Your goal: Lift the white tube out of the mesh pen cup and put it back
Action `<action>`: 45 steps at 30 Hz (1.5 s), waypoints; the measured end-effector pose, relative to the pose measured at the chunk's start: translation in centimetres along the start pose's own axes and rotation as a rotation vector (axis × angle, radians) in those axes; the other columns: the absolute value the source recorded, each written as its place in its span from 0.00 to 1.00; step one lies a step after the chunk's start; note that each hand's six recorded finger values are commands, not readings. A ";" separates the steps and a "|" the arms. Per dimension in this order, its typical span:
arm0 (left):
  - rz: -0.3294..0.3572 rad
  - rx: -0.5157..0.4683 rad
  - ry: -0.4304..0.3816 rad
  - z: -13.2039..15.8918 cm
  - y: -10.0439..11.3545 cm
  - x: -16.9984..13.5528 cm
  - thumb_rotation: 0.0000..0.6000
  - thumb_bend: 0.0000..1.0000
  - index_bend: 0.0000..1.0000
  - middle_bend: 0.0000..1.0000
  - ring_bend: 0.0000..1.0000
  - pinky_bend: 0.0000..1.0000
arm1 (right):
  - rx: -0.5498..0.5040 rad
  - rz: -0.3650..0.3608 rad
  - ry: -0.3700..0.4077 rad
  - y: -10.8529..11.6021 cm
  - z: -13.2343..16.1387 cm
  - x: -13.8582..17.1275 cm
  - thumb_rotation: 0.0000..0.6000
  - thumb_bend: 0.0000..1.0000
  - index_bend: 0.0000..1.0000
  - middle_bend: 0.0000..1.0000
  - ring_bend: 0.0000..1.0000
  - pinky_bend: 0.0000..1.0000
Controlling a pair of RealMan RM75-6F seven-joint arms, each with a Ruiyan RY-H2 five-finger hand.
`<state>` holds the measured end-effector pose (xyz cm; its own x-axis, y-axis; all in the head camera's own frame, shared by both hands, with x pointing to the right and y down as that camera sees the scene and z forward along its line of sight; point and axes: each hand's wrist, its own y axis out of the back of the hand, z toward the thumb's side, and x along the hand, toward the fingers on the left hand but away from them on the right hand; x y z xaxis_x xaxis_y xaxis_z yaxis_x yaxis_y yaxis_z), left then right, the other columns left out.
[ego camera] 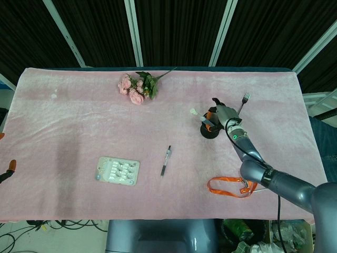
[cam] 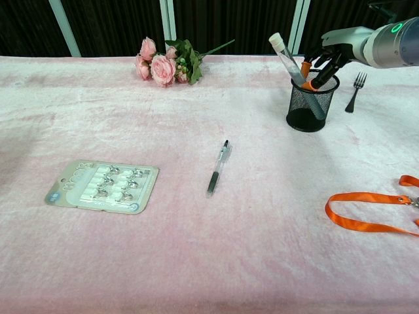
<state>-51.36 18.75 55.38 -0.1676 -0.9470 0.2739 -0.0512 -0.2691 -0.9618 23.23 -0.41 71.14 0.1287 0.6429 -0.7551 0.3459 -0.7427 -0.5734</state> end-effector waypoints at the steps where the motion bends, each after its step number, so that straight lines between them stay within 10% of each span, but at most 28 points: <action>1: 0.000 -0.002 0.000 0.0 0.0 0.0 1.00 0.34 0.13 0.10 0.00 0.00 | -0.006 -0.002 0.003 0.1 0.0 0.0 1.00 0.31 0.57 0.00 0.09 0.19; 30: 0.001 -0.030 -0.003 -0.1 0.5 -0.3 1.00 0.34 0.13 0.10 0.00 0.00 | -0.476 -0.063 0.159 6.6 1.5 5.0 1.00 0.33 0.59 0.00 0.08 0.19; 45: -0.003 -0.027 0.000 0.0 0.4 -0.6 1.00 0.34 0.13 0.10 0.00 0.00 | -1.106 0.002 0.467 11.2 5.9 12.3 1.00 0.32 0.60 0.00 0.08 0.19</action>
<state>-51.31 19.20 54.82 -0.1670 -0.9462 0.2773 -0.0781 -0.2676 -0.9604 23.15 -1.91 53.55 0.3758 0.8176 -0.4363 0.9267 -0.3275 0.1844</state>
